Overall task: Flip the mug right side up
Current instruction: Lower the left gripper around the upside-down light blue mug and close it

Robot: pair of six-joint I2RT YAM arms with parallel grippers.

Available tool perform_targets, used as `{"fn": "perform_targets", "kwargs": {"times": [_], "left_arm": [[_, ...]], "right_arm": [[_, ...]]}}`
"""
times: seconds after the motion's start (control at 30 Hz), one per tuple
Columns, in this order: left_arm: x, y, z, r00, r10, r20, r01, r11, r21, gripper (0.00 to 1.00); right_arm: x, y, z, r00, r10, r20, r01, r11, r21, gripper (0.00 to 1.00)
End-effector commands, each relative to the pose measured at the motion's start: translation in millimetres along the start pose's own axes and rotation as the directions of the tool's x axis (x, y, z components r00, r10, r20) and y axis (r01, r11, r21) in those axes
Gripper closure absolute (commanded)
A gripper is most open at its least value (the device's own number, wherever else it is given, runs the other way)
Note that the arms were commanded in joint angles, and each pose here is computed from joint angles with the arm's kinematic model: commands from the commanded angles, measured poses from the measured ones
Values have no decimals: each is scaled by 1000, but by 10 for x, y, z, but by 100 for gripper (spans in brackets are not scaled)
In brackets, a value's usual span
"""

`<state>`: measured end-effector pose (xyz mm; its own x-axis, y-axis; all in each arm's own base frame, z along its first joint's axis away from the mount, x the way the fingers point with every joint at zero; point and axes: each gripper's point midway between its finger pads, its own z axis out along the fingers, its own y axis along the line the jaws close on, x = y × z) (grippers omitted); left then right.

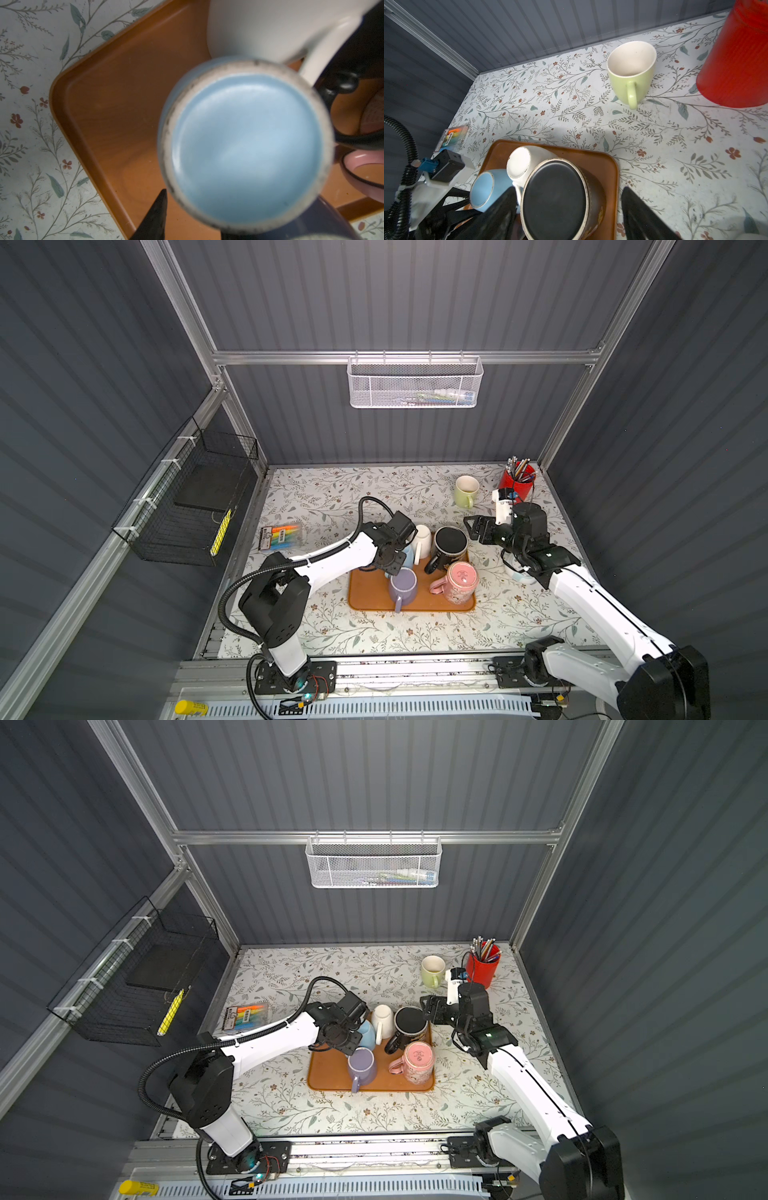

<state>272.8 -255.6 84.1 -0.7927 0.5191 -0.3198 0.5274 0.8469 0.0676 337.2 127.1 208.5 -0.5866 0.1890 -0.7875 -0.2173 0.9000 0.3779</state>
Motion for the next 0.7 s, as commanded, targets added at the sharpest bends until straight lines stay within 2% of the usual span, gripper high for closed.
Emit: {"fn": "perform_targets", "kwargs": {"times": [0.0, 0.5, 0.67], "left_arm": [[-103, -71, 32, 1000, 25, 9, -25, 1000, 17, 60], [-190, -101, 94, 999, 43, -8, -43, 999, 12, 69], [-169, -98, 139, 999, 44, -22, -44, 999, 7, 68]], "right_arm": [[21, 27, 29, 1000, -4, -6, 4, 1000, -13, 22], [30, 40, 44, 1000, -2, -8, 1, 1000, -21, 22], [27, 44, 36, 1000, -1, -4, 1, 1000, -24, 22]]}}
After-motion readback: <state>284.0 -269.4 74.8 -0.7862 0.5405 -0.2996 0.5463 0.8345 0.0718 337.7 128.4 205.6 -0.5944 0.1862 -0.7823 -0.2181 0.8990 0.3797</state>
